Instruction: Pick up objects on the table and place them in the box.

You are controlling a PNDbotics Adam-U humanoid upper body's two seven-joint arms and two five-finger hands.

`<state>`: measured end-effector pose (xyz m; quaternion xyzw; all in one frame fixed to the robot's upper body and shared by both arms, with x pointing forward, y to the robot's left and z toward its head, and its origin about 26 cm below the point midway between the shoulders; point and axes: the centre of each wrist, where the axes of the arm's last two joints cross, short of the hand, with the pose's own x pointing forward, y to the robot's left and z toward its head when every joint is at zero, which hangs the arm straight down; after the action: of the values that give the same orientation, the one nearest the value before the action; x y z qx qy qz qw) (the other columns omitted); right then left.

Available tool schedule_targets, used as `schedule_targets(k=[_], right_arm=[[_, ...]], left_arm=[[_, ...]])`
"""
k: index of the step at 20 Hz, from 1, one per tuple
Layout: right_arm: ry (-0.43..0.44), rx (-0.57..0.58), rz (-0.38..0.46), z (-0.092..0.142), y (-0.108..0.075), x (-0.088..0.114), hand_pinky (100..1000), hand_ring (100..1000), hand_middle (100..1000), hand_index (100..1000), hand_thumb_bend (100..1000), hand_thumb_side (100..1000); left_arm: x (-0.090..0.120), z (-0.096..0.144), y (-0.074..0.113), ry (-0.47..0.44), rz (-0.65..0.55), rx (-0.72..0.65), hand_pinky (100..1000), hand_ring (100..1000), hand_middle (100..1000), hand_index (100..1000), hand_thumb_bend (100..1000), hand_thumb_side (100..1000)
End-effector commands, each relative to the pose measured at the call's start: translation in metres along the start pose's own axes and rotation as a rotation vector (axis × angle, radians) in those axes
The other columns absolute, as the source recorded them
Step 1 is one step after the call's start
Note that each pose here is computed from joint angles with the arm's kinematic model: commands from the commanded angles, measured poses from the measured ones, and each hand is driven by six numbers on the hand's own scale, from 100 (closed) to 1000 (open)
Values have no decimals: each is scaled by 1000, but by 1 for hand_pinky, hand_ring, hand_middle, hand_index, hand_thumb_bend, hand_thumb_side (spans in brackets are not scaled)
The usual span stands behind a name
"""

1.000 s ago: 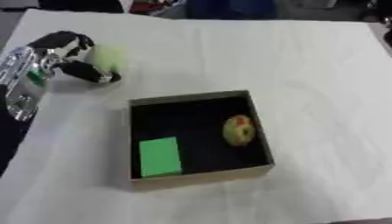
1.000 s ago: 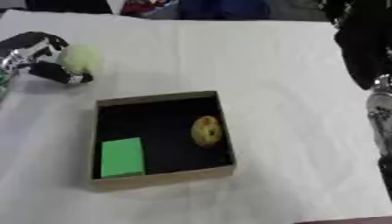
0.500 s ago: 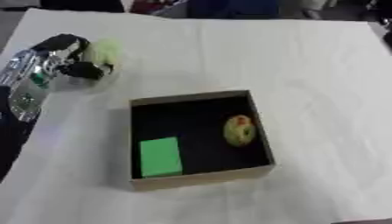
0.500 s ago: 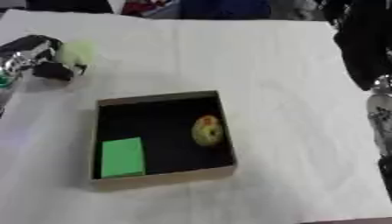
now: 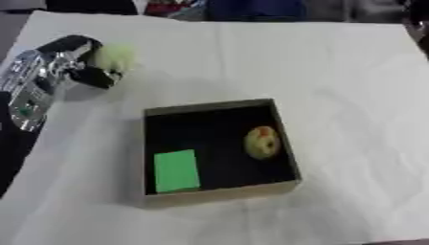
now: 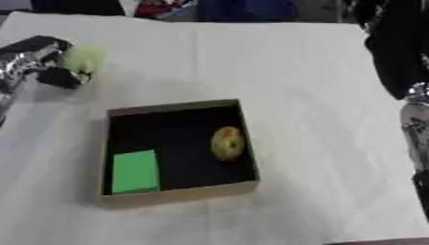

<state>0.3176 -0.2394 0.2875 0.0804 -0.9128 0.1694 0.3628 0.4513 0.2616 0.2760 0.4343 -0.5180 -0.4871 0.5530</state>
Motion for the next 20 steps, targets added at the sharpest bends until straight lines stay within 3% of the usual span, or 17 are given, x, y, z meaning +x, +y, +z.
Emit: schedule_targets(k=[1,5,10,20], right_arm=[[-14,-1,10,-2,-2,5,985,876,766,1000,125,1000],[-9,-6,5,0,-1,4,985,876,764,1000,142,1000],[-4,-12,2,1,-1,3,985,877,764,1000,129,1000],[5,-20,8,3,-1,1,985,877,762,1000,132,1000]], left_arm=[[2,10,24,-7,-43,67,423,758,789,828,100,455],[11,19,31,-50,-70,109,386,738,766,809,100,454],[34,41,40,-166,-135,164,360,721,750,795,100,446],[96,139,48,-520,-374,325,356,694,673,737,100,437]])
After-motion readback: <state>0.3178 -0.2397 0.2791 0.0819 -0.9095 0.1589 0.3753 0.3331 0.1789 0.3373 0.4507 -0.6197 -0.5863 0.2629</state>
